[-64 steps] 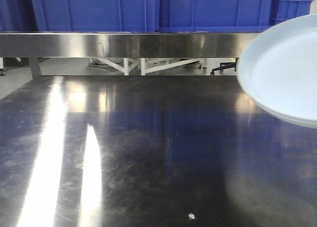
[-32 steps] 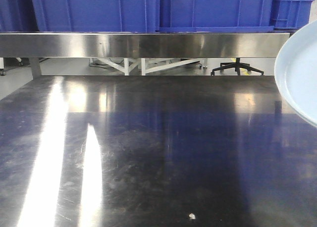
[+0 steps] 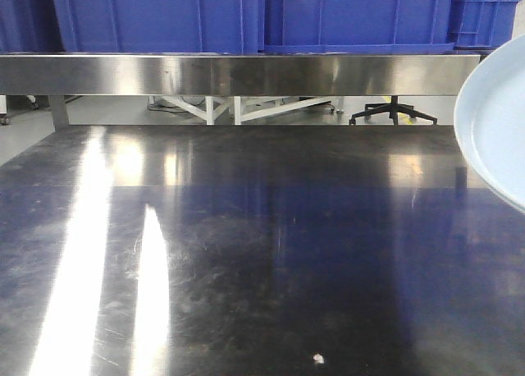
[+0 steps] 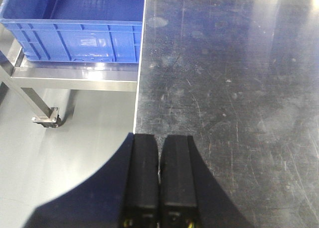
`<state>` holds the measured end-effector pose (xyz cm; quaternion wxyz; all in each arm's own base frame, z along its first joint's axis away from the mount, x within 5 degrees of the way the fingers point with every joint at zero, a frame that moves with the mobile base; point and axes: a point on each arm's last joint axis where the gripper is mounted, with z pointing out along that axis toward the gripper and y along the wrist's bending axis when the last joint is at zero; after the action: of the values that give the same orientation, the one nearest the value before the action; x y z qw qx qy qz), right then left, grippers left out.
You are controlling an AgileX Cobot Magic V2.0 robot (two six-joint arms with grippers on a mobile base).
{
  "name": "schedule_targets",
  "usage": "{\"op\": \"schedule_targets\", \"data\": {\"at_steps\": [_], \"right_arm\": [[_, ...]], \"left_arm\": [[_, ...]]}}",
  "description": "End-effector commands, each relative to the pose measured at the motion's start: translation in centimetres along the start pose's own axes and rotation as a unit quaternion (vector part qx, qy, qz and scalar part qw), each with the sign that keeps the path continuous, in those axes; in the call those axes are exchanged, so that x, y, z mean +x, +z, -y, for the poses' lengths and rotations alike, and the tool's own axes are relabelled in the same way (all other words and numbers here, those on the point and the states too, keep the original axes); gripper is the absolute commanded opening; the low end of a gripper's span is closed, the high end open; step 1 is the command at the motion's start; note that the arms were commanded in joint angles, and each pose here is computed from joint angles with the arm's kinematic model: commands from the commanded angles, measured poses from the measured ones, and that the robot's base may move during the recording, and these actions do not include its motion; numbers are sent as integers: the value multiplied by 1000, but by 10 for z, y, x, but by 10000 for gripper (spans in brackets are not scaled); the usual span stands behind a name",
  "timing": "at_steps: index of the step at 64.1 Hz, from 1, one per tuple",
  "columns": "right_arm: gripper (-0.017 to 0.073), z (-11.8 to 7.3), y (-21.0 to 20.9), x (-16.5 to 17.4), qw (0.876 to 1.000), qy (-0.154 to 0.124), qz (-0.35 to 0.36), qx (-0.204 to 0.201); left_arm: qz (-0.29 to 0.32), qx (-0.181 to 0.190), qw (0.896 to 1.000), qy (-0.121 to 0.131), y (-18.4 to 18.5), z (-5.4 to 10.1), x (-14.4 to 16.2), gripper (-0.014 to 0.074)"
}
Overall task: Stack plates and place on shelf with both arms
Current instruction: 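Hold the raised plate stack beside the robot with right gripper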
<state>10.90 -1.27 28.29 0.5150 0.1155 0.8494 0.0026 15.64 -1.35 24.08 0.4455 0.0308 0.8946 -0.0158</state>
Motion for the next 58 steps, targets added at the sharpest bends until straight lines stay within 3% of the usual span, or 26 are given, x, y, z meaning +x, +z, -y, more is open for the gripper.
{"op": "schedule_targets", "data": {"at_steps": [1,58], "right_arm": [[30,-3,-5,-17,998,1,59,-10],[30,-3,-5,-17,998,1,59,-10]], "left_arm": [[53,3,999,-3,-4,0,-16,87],[53,3,999,-3,-4,0,-16,87]]}}
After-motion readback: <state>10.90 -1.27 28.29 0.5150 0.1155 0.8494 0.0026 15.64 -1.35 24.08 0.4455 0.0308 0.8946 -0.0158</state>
